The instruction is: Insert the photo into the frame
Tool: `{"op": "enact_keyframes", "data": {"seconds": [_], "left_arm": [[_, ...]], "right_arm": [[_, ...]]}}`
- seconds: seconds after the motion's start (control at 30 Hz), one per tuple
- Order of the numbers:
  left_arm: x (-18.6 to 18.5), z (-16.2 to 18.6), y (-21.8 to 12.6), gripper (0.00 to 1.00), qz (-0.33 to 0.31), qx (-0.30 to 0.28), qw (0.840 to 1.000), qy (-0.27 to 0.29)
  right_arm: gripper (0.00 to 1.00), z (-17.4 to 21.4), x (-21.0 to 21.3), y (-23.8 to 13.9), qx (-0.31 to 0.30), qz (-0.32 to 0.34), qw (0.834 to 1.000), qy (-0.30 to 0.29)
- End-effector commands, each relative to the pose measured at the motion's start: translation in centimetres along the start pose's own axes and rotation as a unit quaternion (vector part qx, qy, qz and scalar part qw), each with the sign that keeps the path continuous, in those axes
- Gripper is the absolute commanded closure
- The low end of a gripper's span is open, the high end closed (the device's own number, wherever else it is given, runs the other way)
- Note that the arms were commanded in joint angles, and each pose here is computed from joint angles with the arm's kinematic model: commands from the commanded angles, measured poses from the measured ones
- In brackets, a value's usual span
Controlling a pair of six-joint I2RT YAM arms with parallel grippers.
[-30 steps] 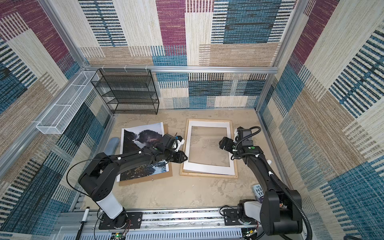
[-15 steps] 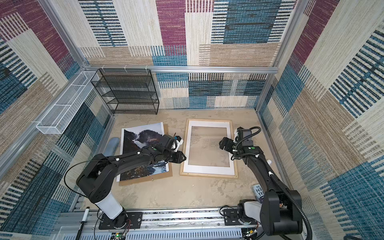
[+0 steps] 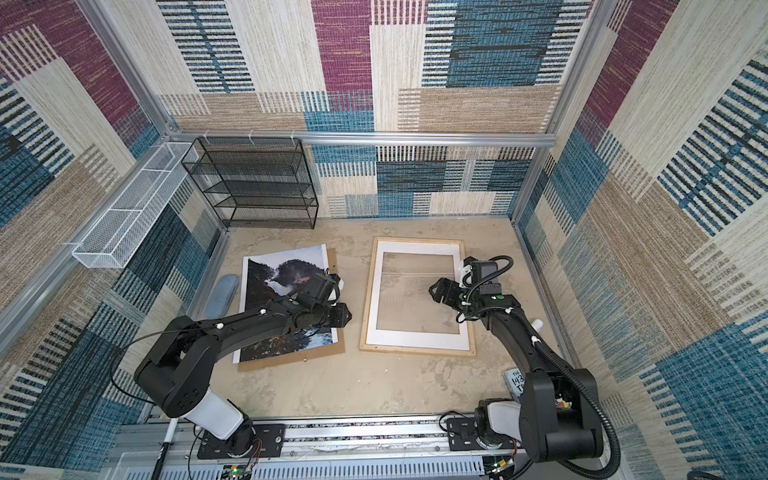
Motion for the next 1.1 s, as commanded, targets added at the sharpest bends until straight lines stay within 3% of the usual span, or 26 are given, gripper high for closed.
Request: {"op": "enact_keyframes", "data": {"seconds": [0.0,0.5,0.73,1.07], "left_arm": [[2.2,0.0,-0.6,0.66,-0.02,-0.013,0.999,-0.048],[10.0,3.0,-5.7,0.65,-0.169,-0.004,0.977,-0.127],[11.7,5.0,-6.0,0.65,-0.191,0.016,0.969,-0.155],[12.1,6.3,-5.0,0.66,-0.186,0.042,0.967,-0.167]], "right_arm": [[0.11,-0.1,2.7,0.7,0.0,-0.041,0.999,-0.018],[0.16,5.2,13.4,9.6,0.102,-0.104,0.983,-0.108],[0.17,8.9,18.0,14.0,0.159,-0.14,0.968,-0.134],[0.2,14.0,20.5,18.9,0.237,-0.16,0.945,-0.161]]}}
Point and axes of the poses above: each gripper's point midway between its finger pads, its own y axis out along the fingers, its own x axis along the line the jaws close on, z = x × y, the point moved 1 cm from there along -y, back along the fingers, and after that the axes turned 11 degrees about y, right-handed, at the moved point
